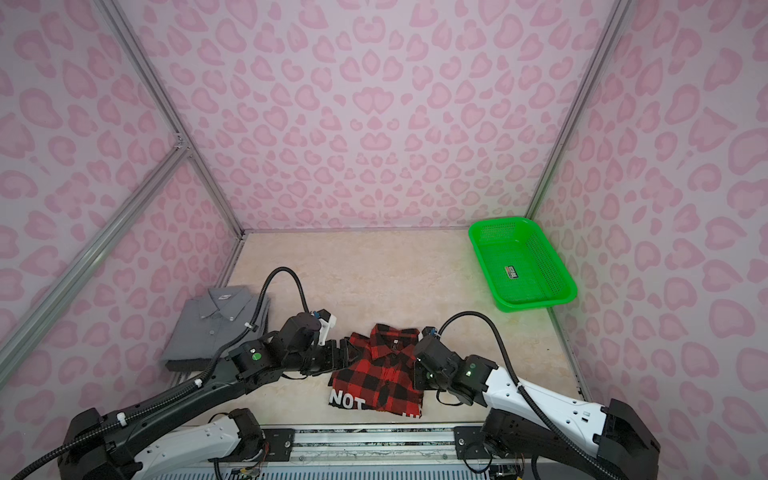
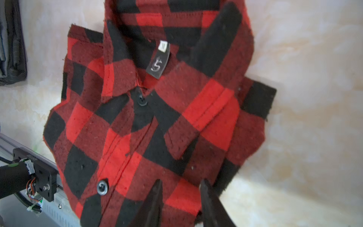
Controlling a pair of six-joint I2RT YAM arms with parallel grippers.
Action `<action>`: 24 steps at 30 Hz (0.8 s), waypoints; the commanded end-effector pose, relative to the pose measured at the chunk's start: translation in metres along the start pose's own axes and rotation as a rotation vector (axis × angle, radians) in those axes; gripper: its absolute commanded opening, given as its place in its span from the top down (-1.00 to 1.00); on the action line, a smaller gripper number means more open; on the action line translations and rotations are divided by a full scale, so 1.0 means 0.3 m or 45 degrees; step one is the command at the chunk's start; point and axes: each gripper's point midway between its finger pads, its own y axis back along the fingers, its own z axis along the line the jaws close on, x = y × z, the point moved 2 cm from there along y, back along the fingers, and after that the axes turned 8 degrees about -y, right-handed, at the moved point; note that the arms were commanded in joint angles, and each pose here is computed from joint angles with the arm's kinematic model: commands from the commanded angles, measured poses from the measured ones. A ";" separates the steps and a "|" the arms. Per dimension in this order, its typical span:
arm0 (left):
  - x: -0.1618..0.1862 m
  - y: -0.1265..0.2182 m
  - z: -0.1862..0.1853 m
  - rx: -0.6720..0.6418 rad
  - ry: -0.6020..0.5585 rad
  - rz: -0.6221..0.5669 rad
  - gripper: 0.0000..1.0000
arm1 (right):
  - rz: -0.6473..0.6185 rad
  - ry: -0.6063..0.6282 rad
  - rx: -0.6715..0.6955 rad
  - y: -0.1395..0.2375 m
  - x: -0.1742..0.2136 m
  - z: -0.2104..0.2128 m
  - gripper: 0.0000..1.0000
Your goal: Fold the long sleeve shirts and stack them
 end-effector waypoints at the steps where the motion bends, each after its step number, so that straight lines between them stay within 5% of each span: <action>1: 0.003 -0.013 -0.033 0.008 0.030 -0.022 -0.73 | -0.047 0.068 -0.007 -0.030 -0.043 0.015 0.35; 6: 0.090 -0.094 -0.011 -0.019 0.033 0.051 -0.73 | -0.016 0.042 0.197 -0.026 -0.075 -0.083 0.23; 12: 0.151 -0.175 0.041 -0.116 0.029 0.125 -0.73 | -0.138 0.033 0.055 0.017 -0.112 -0.058 0.05; 24: 0.251 -0.252 0.184 -0.262 0.080 0.223 -0.73 | -0.096 0.112 -0.078 -0.063 -0.150 -0.017 0.33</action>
